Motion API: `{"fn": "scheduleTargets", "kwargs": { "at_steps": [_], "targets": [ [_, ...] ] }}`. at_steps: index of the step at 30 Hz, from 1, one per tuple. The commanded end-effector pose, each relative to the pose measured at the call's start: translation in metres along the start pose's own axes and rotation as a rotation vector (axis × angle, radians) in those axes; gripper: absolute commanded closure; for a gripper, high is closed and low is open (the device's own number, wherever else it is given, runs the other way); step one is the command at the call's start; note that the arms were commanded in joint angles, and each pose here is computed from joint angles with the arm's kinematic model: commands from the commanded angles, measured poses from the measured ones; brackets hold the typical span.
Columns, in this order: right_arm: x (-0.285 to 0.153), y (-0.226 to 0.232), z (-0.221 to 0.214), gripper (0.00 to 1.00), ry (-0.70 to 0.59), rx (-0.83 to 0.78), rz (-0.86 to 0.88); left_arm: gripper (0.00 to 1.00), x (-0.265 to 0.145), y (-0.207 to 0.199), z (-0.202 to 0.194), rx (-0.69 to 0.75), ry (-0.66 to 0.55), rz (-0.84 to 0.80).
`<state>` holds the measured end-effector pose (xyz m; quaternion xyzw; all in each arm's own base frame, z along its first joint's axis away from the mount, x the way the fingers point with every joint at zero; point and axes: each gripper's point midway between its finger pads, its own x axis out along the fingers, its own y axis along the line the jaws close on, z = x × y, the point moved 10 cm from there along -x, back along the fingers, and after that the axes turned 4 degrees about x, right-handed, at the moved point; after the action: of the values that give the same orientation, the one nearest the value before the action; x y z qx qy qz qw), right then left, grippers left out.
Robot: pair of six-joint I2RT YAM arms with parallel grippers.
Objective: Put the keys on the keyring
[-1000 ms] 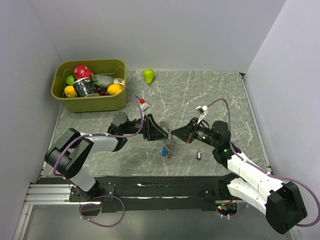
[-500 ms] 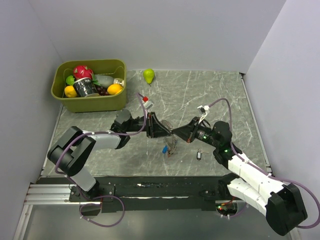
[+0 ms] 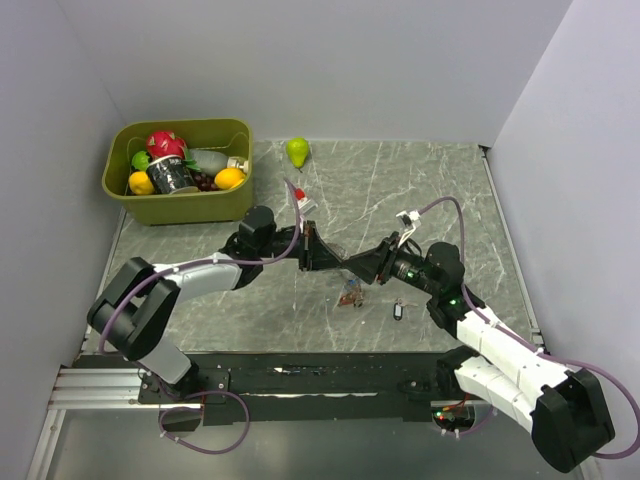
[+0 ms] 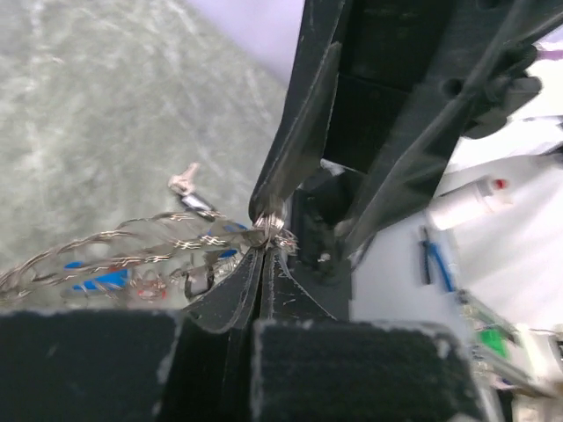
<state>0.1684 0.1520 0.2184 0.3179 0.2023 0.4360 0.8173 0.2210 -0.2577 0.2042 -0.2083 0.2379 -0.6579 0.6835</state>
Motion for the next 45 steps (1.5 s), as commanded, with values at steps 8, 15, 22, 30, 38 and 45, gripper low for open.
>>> {"fn": "scheduleTargets", "kwargs": {
  "at_steps": [8, 15, 22, 30, 38, 45],
  "targets": [
    [-0.009, 0.012, 0.021, 0.26, -0.072, -0.131, -0.019, 0.99, -0.008, -0.002, 0.014, 0.178, 0.180, 0.241],
    [-0.004, 0.014, 0.022, 0.30, 0.015, -0.265, 0.101, 0.99, -0.007, -0.013, 0.015, 0.270, 0.242, 0.226],
    [0.001, 0.011, 0.022, 0.38, 0.126, -0.369, 0.161, 0.99, -0.007, -0.025, 0.014, 0.360, 0.274, 0.197],
    [0.003, 0.009, 0.021, 0.46, 0.209, -0.417, 0.213, 0.99, -0.006, -0.041, 0.014, 0.472, 0.269, 0.134],
    [0.004, 0.007, 0.017, 0.53, 0.256, -0.415, 0.247, 0.99, -0.011, -0.053, 0.018, 0.542, 0.223, 0.096],
    [0.007, 0.008, 0.017, 0.60, 0.260, -0.399, 0.283, 0.99, -0.009, -0.055, 0.019, 0.545, 0.225, 0.073]
  ]
}}
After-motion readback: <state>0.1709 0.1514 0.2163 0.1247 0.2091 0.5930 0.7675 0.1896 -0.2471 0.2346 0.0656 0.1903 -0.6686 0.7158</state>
